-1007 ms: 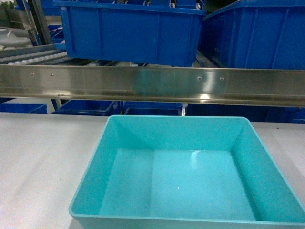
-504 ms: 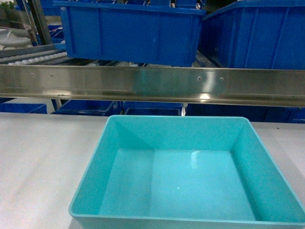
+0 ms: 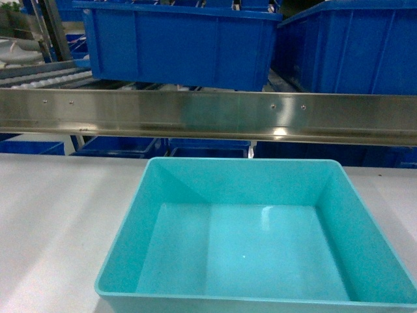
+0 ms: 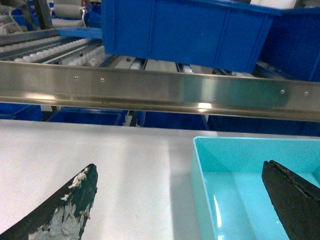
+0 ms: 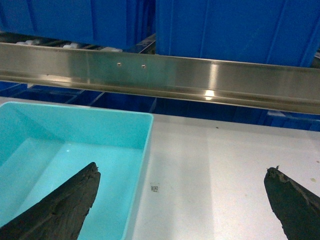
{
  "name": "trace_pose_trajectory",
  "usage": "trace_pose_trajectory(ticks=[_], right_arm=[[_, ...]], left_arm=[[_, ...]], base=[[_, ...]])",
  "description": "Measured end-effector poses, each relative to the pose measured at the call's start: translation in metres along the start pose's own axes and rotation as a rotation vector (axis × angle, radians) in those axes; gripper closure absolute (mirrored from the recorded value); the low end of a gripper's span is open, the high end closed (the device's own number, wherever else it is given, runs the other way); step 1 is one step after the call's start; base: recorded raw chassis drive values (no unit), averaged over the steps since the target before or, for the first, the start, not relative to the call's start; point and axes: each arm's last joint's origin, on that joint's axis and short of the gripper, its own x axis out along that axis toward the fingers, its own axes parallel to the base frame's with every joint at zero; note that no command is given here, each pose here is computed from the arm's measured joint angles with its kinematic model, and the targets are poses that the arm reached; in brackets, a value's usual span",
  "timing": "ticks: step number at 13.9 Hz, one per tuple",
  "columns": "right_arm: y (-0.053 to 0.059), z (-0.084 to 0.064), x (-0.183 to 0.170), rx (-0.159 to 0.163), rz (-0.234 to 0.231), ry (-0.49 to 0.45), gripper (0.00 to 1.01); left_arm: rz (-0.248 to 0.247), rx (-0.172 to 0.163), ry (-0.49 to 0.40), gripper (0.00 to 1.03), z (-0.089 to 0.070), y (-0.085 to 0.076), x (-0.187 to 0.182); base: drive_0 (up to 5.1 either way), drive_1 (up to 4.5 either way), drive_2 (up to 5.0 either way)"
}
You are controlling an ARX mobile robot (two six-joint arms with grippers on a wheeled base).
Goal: Organize blue bins on left shelf correctly
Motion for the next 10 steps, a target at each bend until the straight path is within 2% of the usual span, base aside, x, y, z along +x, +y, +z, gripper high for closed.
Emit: trace_pose_trajectory(ticks=[6,7,8,9,10], right_arm=[[0.003,0.006,0.018,0.009,0.036,0.077,0.03],[0.007,0.007,0.029,0.013,0.056,0.14,0.03],[0.012,0.005,0.039,0.009,0.074,0.199,0.03],[0.018,0.01,0.055,-0.001,0.097,0.225,0.03],[0.026,0.004,0.08,-0.016,0.094,0.318,0.03]], left_arm=[[0.033,0.011,0.086,0.05,-0.007,-0.007,0.022],[0.044,0.013,0.133,0.05,-0.013,-0.007,0.031],[0.07,-0.001,0.17,0.05,-0.017,-0.005,0.043],[0.079,-0.014,0.187,0.05,-0.019,-0.005,0.059],[0.072,-0.019,0.255,0.05,-0.035,-0.008,0.076]], base=[[0.0,0.0,0.0],[0.0,0.0,0.0],[0.0,0.0,0.0],[0.0,0.0,0.0],[0.0,0.0,0.0]])
